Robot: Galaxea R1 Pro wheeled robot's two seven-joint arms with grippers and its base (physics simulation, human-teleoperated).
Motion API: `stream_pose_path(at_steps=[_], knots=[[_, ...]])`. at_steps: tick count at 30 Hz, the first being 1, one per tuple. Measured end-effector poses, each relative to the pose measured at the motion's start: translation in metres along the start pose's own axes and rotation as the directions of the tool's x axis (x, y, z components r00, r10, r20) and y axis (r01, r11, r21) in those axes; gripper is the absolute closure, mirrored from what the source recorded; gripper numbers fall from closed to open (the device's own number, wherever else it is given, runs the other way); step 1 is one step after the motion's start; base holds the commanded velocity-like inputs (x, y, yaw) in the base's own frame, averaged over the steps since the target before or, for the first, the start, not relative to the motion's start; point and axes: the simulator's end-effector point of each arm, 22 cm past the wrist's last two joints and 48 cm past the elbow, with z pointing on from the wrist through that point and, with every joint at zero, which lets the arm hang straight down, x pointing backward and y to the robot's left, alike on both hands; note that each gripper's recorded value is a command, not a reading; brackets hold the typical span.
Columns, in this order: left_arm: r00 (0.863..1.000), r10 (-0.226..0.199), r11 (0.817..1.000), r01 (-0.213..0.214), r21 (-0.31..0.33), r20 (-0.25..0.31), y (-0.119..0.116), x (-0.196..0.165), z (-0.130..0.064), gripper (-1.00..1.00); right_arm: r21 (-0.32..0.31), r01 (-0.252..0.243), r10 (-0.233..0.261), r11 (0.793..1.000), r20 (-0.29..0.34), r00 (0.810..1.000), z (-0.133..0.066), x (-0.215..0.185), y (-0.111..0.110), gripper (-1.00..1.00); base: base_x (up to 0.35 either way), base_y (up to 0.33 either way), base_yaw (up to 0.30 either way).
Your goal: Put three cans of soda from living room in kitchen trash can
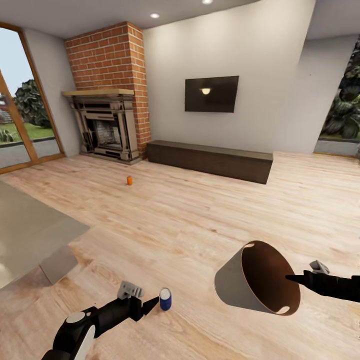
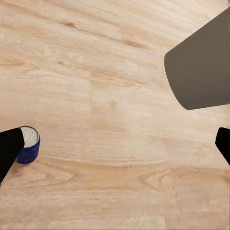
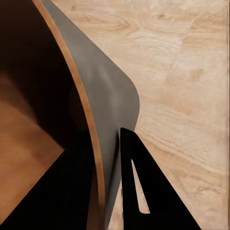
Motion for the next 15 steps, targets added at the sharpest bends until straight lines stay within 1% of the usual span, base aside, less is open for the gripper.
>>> stream_pose_path(at_steps=[2, 5, 15], knots=[[1.000, 0.000, 1.000, 0.000, 0.001, 0.000, -0.0002, 0.0000, 0.0000, -1.00, 0.001, 0.001, -0.001, 1.000, 0.000, 1.000, 0.0000, 0.0000, -0.0001, 1.00, 0.257, 0.000, -0.069], [1.000, 0.001, 1.000, -0.001, 0.001, 0.001, -0.0004, -0.0003, 0.0000, -1.00, -0.001, -0.003, 0.003, 1.000, 0.000, 1.000, -0.0004, -0.0001, 0.0000, 1.00, 0.104, 0.000, -0.026], [1.000, 0.001, 1.000, -0.001, 0.005, 0.002, -0.0010, -0.0004, -0.0001, -1.00, 0.001, -0.002, 0.002, 1.000, 0.001, 1.000, -0.0008, -0.0004, -0.0006, 1.00, 0.013, 0.000, -0.003]])
